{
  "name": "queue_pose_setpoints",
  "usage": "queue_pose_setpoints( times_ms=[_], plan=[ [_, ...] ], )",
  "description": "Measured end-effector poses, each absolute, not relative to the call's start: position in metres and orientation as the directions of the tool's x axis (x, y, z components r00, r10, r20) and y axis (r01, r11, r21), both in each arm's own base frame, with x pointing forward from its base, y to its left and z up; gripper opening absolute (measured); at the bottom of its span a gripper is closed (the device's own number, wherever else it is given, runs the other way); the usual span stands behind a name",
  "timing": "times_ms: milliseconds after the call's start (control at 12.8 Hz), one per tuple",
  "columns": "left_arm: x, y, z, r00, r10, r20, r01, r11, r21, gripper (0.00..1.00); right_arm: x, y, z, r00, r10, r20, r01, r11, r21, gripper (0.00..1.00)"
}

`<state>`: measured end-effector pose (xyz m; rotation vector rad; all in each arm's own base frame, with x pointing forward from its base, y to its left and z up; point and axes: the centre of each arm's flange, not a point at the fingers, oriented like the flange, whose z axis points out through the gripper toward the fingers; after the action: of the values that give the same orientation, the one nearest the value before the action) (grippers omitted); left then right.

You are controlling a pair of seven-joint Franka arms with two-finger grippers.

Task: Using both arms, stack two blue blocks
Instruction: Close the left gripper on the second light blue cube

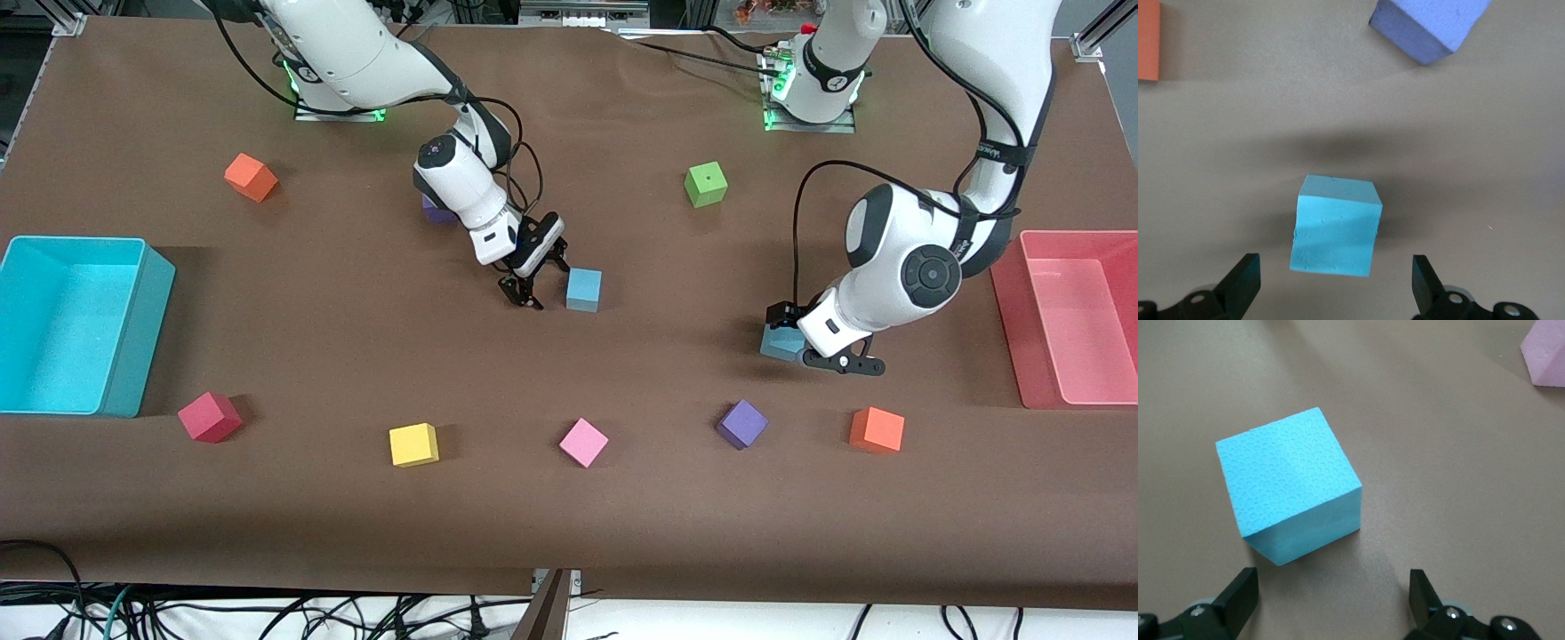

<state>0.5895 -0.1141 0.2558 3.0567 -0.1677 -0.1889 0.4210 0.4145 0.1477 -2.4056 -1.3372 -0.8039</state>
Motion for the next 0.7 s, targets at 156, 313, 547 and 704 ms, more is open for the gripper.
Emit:
queue_pose_setpoints(
  times_ms=[156,313,547,704],
  plan=[
    [0.585,-0.115,0.243,0.986,-0.116,-0.119,-0.107,-0.991,0.079,1.00,0.421,0.415,0.147,0.414,0.695,0.588,0.847,-0.531,0.031,1.00],
    [0.578,-0.122,0.227,0.988,-0.126,-0.094,-0.119,-0.990,0.080,1.00,0.419,0.415,0.145,0.409,0.700,0.585,0.851,-0.525,0.032,1.00],
    [0.573,-0.125,0.212,0.985,-0.160,-0.069,-0.156,-0.986,0.055,1.00,0.416,0.415,0.139,0.407,0.708,0.577,0.856,-0.516,0.030,1.00],
    [0.573,-0.124,0.212,0.979,-0.192,-0.067,-0.190,-0.981,0.028,1.00,0.416,0.415,0.138,0.402,0.711,0.577,0.859,-0.511,0.032,1.00]
  ],
)
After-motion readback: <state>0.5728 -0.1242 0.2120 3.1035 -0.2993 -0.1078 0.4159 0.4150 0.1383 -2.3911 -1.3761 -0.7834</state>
